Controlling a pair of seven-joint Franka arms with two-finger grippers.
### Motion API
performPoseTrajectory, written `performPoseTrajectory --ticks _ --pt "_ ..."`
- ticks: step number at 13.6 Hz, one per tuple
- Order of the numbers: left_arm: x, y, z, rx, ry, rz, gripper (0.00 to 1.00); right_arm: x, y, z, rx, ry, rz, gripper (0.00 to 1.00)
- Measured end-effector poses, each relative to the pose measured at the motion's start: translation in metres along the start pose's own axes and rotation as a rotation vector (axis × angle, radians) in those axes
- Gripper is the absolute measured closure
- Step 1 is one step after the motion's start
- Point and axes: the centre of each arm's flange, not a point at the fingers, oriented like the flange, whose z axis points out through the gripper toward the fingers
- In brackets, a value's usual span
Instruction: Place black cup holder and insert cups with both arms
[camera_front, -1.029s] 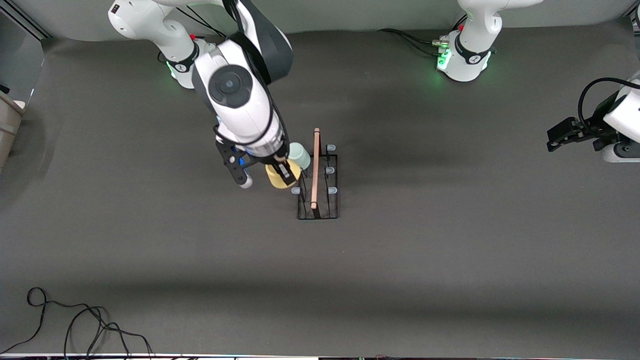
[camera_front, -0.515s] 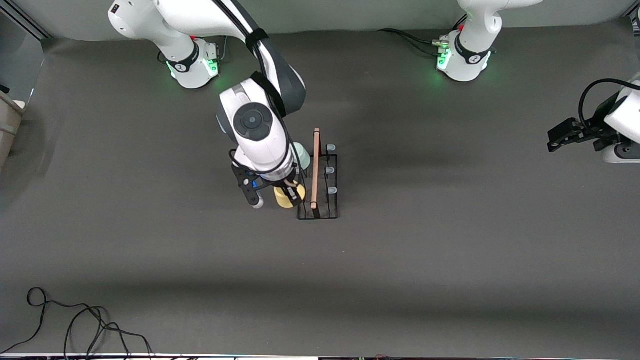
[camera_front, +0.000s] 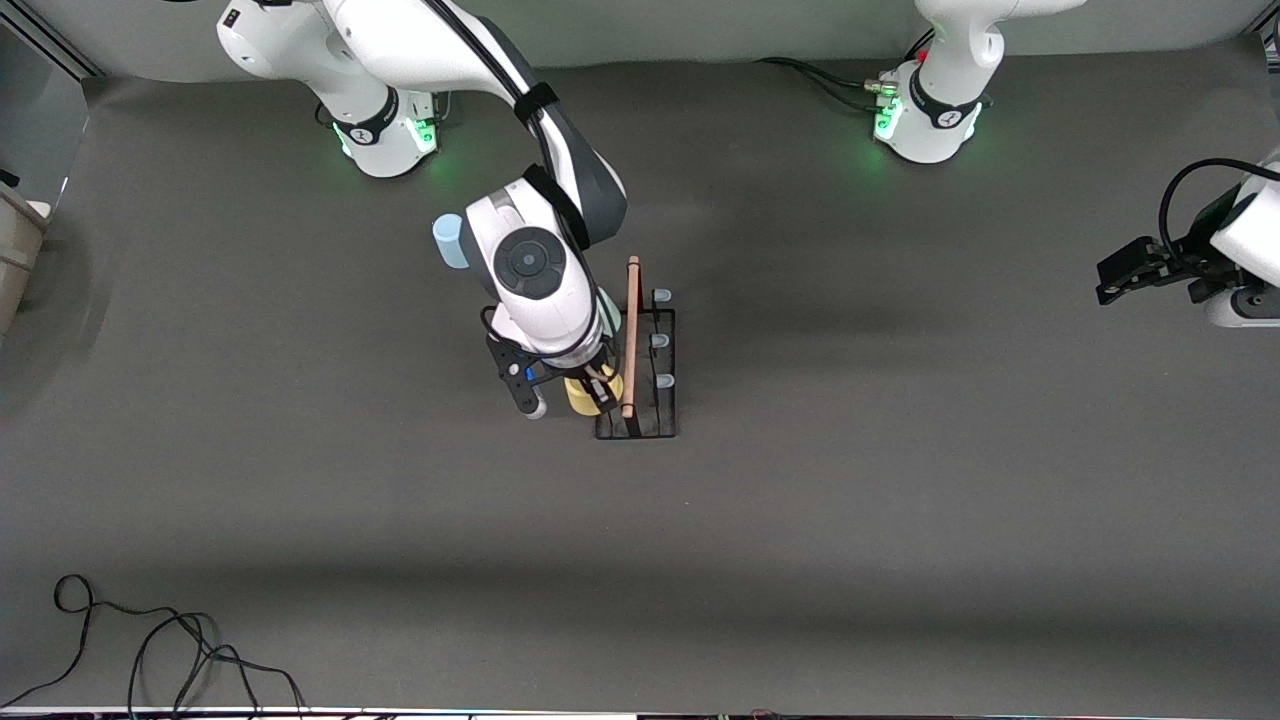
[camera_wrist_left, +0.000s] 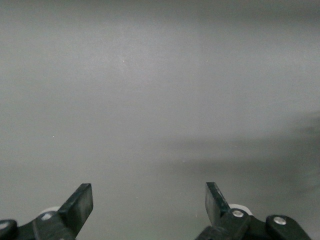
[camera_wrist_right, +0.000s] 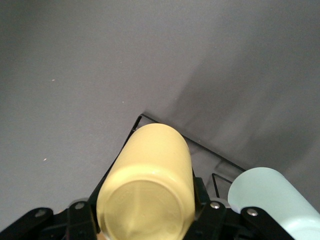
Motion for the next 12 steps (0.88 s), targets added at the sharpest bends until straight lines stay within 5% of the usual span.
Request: performPoseTrajectory --ticks 3,7,12 --pt "0.0 0.0 0.0 0.0 0.0 -0.001 0.0 0.001 -0.001 0.015 -0.005 0.012 0.001 0.31" --pt "0.0 -0.001 0.0 0.0 0.0 -0.001 0.0 0.01 -0.006 -0.003 0.003 0.01 0.014 0.0" --pt "0.0 -0.001 0.001 0.0 -0.001 -0.001 0.0 0.014 0.005 -0.124 -0.032 -0.055 -0.018 0.0"
